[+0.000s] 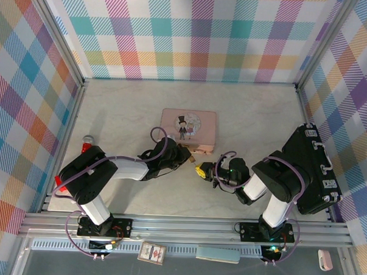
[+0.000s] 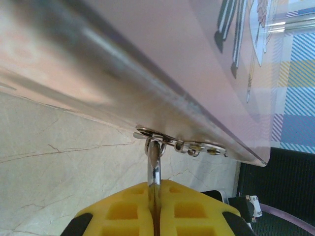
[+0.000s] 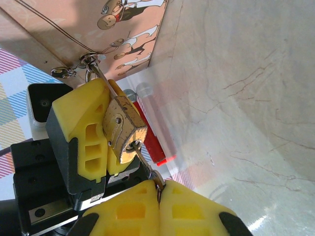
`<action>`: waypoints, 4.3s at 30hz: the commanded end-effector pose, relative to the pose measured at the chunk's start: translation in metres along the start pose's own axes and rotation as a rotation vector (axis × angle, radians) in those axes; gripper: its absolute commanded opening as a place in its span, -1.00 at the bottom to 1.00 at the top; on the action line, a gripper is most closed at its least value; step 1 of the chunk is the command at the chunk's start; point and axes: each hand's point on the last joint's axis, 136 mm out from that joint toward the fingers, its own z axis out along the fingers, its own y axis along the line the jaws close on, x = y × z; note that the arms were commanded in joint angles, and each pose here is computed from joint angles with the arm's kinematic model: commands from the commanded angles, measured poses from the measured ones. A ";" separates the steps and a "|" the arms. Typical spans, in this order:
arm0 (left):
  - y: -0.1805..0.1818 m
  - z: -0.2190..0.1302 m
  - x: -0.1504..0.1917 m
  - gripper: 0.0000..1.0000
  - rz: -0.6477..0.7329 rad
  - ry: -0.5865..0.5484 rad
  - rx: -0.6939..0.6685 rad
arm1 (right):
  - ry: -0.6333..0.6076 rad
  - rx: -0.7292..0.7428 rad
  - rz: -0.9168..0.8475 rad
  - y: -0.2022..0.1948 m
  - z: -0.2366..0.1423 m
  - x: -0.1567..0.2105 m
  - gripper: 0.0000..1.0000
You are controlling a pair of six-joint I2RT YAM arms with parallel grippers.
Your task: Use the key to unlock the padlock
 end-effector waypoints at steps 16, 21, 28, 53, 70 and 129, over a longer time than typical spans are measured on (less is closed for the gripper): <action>-0.047 -0.014 0.027 -1.00 0.046 0.069 0.173 | -0.017 -0.099 -0.011 0.031 0.002 -0.010 -1.00; -0.059 -0.016 0.030 -1.00 0.060 0.078 0.217 | -0.015 -0.106 0.002 0.034 0.003 -0.010 -1.00; -0.065 -0.016 0.034 -1.00 0.061 0.085 0.251 | -0.008 -0.120 0.015 0.040 0.004 -0.010 -1.00; -0.066 -0.014 0.042 -1.00 0.067 0.106 0.260 | -0.011 -0.167 -0.002 0.059 0.002 -0.014 -1.00; -0.065 -0.012 0.048 -1.00 0.074 0.118 0.258 | -0.018 -0.167 -0.020 0.063 -0.001 -0.019 -1.00; -0.076 -0.012 0.057 -1.00 0.081 0.138 0.279 | -0.022 -0.081 -0.156 0.067 0.000 -0.010 -1.00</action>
